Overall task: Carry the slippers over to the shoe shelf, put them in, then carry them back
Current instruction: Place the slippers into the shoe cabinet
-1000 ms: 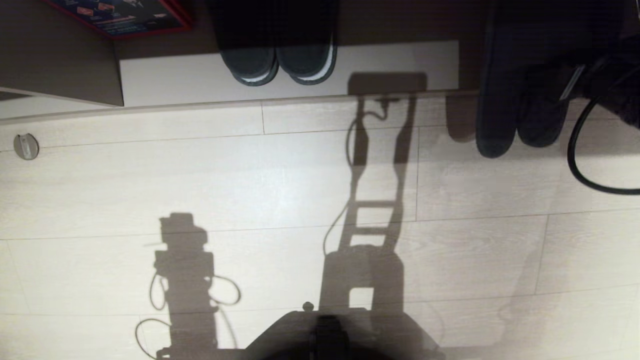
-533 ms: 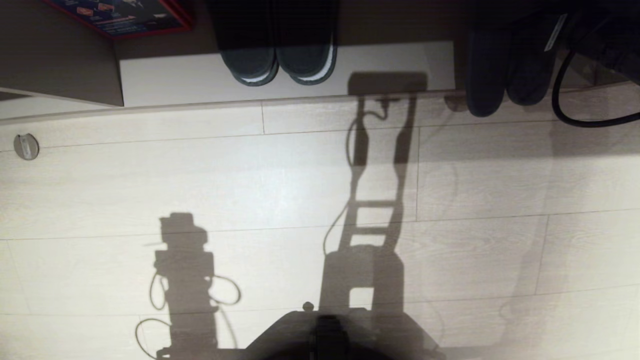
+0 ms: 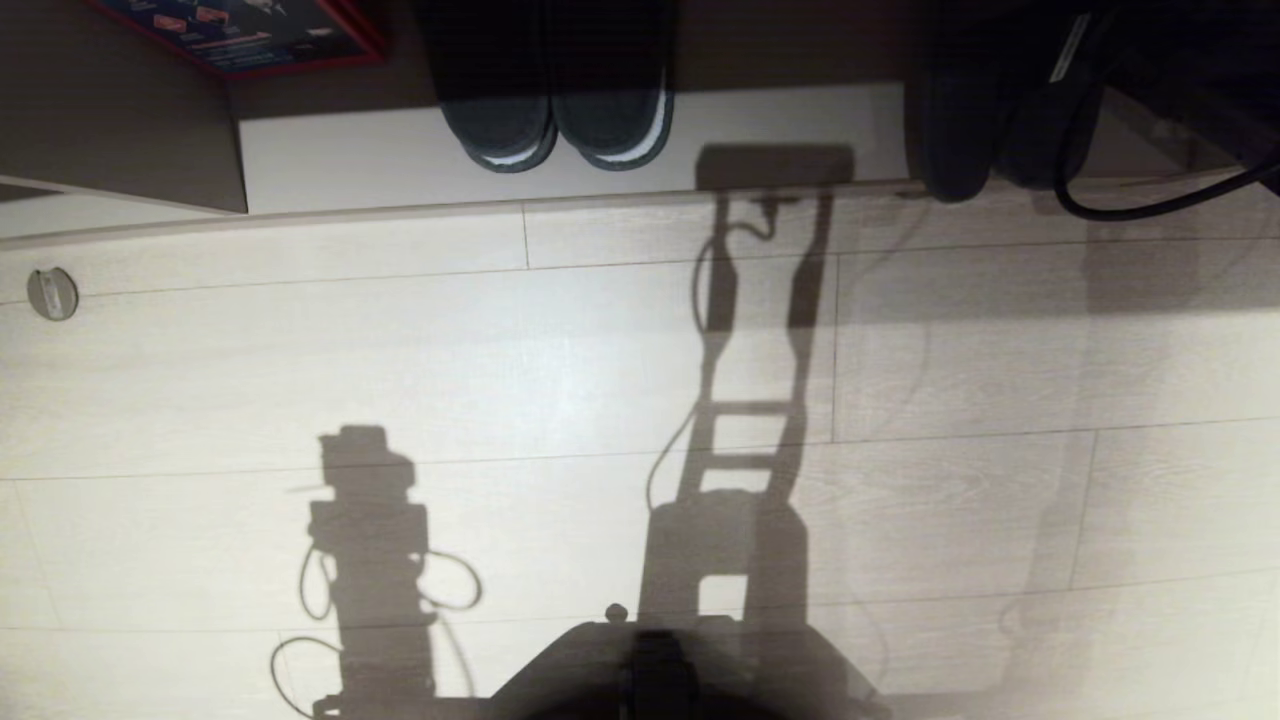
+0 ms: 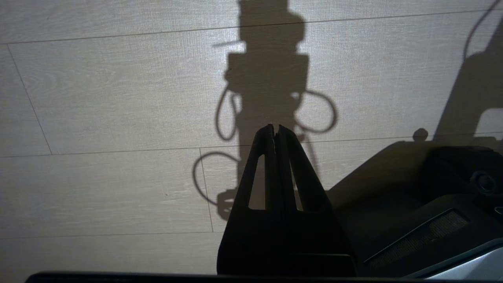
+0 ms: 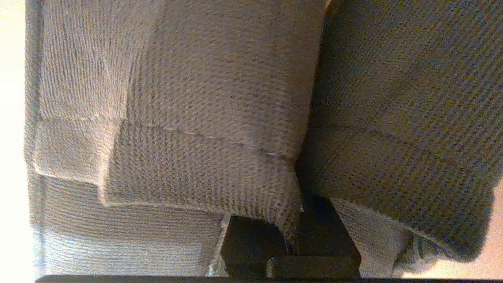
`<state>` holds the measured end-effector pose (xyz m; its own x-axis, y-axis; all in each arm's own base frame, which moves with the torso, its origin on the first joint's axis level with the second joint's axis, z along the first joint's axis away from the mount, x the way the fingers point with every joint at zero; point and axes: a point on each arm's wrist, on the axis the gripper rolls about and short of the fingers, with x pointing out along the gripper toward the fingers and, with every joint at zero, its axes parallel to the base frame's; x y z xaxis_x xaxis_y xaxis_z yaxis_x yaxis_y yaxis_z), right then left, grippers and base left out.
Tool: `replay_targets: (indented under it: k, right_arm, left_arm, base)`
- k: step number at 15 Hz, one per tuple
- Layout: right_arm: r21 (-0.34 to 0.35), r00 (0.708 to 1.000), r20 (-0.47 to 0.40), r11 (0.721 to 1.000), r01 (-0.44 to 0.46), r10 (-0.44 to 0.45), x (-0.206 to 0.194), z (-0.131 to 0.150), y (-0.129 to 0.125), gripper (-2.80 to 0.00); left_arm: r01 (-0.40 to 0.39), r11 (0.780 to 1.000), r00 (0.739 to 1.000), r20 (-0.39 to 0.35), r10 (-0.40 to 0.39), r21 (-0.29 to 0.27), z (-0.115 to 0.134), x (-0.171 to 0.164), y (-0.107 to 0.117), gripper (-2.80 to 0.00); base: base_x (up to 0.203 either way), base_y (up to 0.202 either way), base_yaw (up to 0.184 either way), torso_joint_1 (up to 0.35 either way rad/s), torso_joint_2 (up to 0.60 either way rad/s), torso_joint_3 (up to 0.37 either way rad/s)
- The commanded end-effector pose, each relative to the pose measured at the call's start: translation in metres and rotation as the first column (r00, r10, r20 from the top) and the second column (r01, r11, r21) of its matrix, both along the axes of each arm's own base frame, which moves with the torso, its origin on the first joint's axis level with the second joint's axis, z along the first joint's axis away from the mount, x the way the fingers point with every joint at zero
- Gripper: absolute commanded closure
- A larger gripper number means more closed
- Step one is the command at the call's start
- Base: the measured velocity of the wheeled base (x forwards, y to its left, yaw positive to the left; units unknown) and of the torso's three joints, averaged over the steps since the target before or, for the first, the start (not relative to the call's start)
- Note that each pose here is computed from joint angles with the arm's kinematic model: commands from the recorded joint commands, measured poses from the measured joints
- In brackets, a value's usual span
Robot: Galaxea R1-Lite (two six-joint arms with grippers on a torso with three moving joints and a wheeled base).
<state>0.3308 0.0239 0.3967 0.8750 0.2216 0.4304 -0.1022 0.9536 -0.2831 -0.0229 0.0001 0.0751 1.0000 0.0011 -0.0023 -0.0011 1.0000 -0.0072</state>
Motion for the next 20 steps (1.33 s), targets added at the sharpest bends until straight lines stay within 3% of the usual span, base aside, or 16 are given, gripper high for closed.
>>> replay_targets:
  k: [1,9,10,20]
  right_arm:
    - [-0.004,1.0,-0.015,1.0,-0.003,0.003,0.008,-0.006,0.001,0.0]
    - [-0.003,0.999,-0.045,1.0,-0.004,0.003,0.011,-0.015,0.001,0.0]
    - [-0.005,0.999,-0.049,1.0,-0.004,0.004,0.012,-0.017,0.001,-2.8]
    - [-0.002,0.999,-0.042,1.0,-0.006,0.006,-0.009,-0.01,-0.001,-2.8]
  left_arm:
    - [0.0,1.0,1.0,-0.001,0.0,0.0,0.0,0.0,0.0,0.0]
    - [0.0,1.0,1.0,-0.001,0.0,0.0,0.0,0.0,0.0,0.0]
    - [0.0,1.0,1.0,-0.001,0.0,0.0,0.0,0.0,0.0,0.0]
    - [0.0,1.0,1.0,-0.001,0.0,0.0,0.0,0.0,0.0,0.0]
  base:
    - [0.0,0.0,0.0,0.0,0.0,0.0]
    - [0.0,0.0,0.0,0.0,0.0,0.0]
    - [0.0,0.0,0.0,0.0,0.0,0.0]
    - [0.0,0.0,0.0,0.0,0.0,0.0]
